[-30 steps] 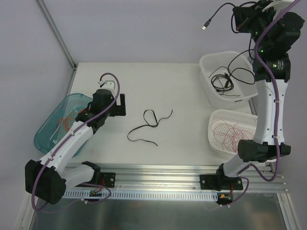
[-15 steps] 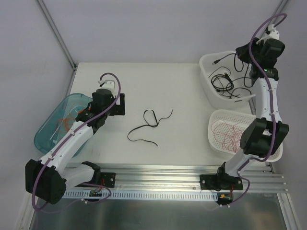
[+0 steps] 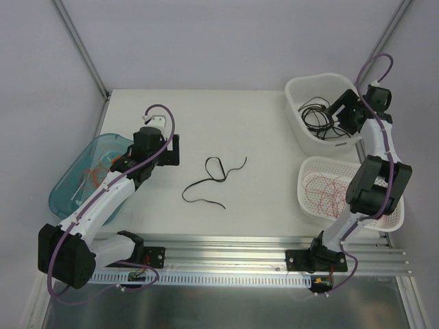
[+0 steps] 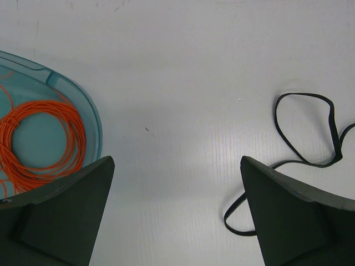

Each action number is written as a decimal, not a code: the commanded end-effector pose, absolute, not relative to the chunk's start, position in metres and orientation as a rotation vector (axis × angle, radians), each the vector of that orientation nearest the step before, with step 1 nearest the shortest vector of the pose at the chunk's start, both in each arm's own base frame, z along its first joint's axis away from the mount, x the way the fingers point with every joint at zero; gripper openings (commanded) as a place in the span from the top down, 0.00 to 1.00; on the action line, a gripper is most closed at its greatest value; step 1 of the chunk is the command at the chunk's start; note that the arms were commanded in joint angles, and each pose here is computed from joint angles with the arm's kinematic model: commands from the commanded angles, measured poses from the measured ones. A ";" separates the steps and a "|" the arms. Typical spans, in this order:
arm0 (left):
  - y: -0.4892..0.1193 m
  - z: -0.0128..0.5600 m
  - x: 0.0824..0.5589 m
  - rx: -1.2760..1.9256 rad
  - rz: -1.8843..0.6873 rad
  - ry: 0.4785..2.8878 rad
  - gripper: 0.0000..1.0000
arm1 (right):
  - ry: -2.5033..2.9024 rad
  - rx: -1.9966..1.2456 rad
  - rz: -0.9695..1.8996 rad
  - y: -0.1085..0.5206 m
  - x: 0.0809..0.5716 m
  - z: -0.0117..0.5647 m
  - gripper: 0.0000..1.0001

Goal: Untangle the cables

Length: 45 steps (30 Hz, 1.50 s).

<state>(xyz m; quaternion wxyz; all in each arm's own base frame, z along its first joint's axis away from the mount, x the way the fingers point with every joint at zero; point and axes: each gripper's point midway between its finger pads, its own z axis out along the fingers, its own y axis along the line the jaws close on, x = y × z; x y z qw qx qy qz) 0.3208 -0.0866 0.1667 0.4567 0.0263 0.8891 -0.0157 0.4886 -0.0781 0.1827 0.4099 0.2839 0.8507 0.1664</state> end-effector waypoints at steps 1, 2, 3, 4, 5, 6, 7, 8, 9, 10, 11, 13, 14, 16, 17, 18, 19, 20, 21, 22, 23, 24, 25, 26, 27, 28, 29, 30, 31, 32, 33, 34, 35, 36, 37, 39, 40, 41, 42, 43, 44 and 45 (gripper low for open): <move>-0.083 0.175 0.327 0.070 -0.021 2.157 0.01 | 2.089 0.607 0.349 -0.067 0.474 0.245 0.11; -0.083 0.177 0.327 0.068 -0.025 2.153 0.01 | 2.116 0.585 0.332 -0.062 0.466 0.248 0.08; -0.084 0.178 0.327 0.065 -0.030 2.149 0.01 | 2.100 0.541 0.322 -0.055 0.461 0.266 0.05; -0.084 0.178 0.326 0.067 -0.031 2.149 0.01 | 2.117 0.487 0.334 -0.038 0.457 0.271 0.00; -0.084 0.179 0.326 0.065 -0.032 2.148 0.01 | 2.147 0.431 0.337 -0.027 0.449 0.271 0.03; -0.084 0.180 0.327 0.063 -0.034 2.145 0.01 | 2.165 0.388 0.356 -0.014 0.445 0.270 0.03; -0.083 0.179 0.327 0.060 -0.029 2.147 0.01 | 2.170 0.302 0.398 0.013 0.437 0.277 0.03; -0.083 0.180 0.327 0.060 -0.030 2.144 0.01 | 2.194 0.245 0.414 0.028 0.431 0.274 0.03; -0.083 0.180 0.327 0.057 -0.025 2.145 0.01 | 2.210 0.205 0.441 0.043 0.425 0.272 0.03; -0.082 0.180 0.327 0.052 -0.023 2.145 0.01 | 2.248 0.130 0.485 0.072 0.413 0.263 0.03; -0.080 0.180 0.328 0.043 -0.015 2.143 0.01 | 2.255 0.053 0.495 0.088 0.409 0.259 0.03; -0.078 0.180 0.328 0.028 -0.013 2.143 0.01 | 2.308 -0.105 0.540 0.134 0.390 0.240 0.03; -0.075 0.181 0.329 0.009 -0.011 2.141 0.01 | 2.321 -0.159 0.554 0.149 0.386 0.232 0.03; -0.072 0.182 0.330 -0.010 -0.010 2.137 0.01 | 2.352 -0.307 0.574 0.189 0.370 0.212 0.03; -0.068 0.182 0.330 -0.030 -0.008 2.137 0.01 | 2.380 -0.347 0.575 0.201 0.367 0.198 0.03; -0.066 0.183 0.330 -0.041 -0.006 2.133 0.01 | 2.398 -0.413 0.593 0.223 0.356 0.189 0.03; -0.065 0.183 0.331 -0.048 -0.004 2.135 0.01 | 2.412 -0.425 0.572 0.232 0.354 0.181 0.03; -0.062 0.184 0.331 -0.061 -0.002 2.130 0.01 | 2.452 -0.423 0.544 0.240 0.354 0.165 0.03; -0.060 0.183 0.331 -0.069 0.002 2.131 0.01 | 2.474 -0.427 0.524 0.255 0.346 0.156 0.03; -0.059 0.183 0.332 -0.075 0.005 2.132 0.01 | 2.489 -0.322 0.473 0.256 0.350 0.150 0.03; -0.057 0.184 0.332 -0.082 0.005 2.129 0.01 | 2.516 -0.262 0.455 0.260 0.346 0.139 0.03; -0.056 0.184 0.332 -0.087 0.008 2.129 0.01 | 2.534 -0.239 0.454 0.271 0.339 0.128 0.03; -0.055 0.184 0.332 -0.090 0.010 2.129 0.01 | 2.522 -0.135 0.442 0.277 0.342 0.125 0.03; -0.054 0.184 0.332 -0.094 0.010 2.130 0.01 | 2.530 -0.102 0.412 0.279 0.339 0.116 0.03; -0.054 0.185 0.332 -0.097 0.007 2.126 0.01 | 2.529 -0.092 0.344 0.285 0.335 0.107 0.03; -0.053 0.184 0.332 -0.100 0.006 2.131 0.01 | 2.542 -0.028 0.332 0.289 0.331 0.102 0.03; -0.053 0.185 0.332 -0.102 0.001 2.127 0.01 | 2.541 -0.011 0.314 0.293 0.330 0.099 0.03; -0.053 0.184 0.332 -0.102 0.002 2.128 0.01 | 2.532 0.007 0.286 0.298 0.327 0.096 0.03; -0.053 0.185 0.332 -0.102 -0.002 2.128 0.01 | 2.538 0.024 0.264 0.300 0.325 0.091 0.03; -0.053 0.185 0.333 -0.107 -0.003 2.126 0.01 | 2.539 0.070 0.249 0.301 0.324 0.088 0.03; -0.053 0.185 0.332 -0.109 -0.006 2.128 0.01 | 2.530 0.084 0.223 0.301 0.324 0.086 0.03; -0.052 0.186 0.333 -0.109 -0.008 2.124 0.01 | 2.541 0.098 0.211 0.303 0.323 0.078 0.03; -0.053 0.186 0.332 -0.110 -0.011 2.124 0.01 | 2.548 0.127 0.216 0.305 0.323 0.075 0.03; -0.052 0.186 0.332 -0.113 -0.011 2.124 0.01 | 2.555 0.137 0.211 0.305 0.323 0.072 0.02; -0.051 0.188 0.332 -0.116 -0.012 2.118 0.01 | 2.567 0.144 0.199 0.307 0.323 0.065 0.01; -0.051 0.188 0.332 -0.119 -0.012 2.118 0.01 | 2.567 0.162 0.181 0.308 0.322 0.061 0.13; -0.050 0.188 0.332 -0.122 -0.010 2.116 0.01 | 2.564 0.163 0.178 0.310 0.323 0.059 0.16; -0.051 0.188 0.332 -0.119 -0.015 2.116 0.01 | 2.565 0.165 0.169 0.310 0.324 0.055 0.19; -0.051 0.188 0.332 -0.119 -0.017 2.116 0.01 | 2.564 0.174 0.163 0.311 0.324 0.053 0.24; -0.051 0.189 0.331 -0.119 -0.021 2.117 0.01 | 2.562 0.177 0.162 0.312 0.325 0.052 0.28; -0.052 0.188 0.331 -0.121 -0.024 2.118 0.01 | 2.561 0.181 0.162 0.313 0.326 0.050 0.30; -0.052 0.188 0.331 -0.120 -0.024 2.118 0.01 | 2.561 0.181 0.152 0.314 0.327 0.048 0.35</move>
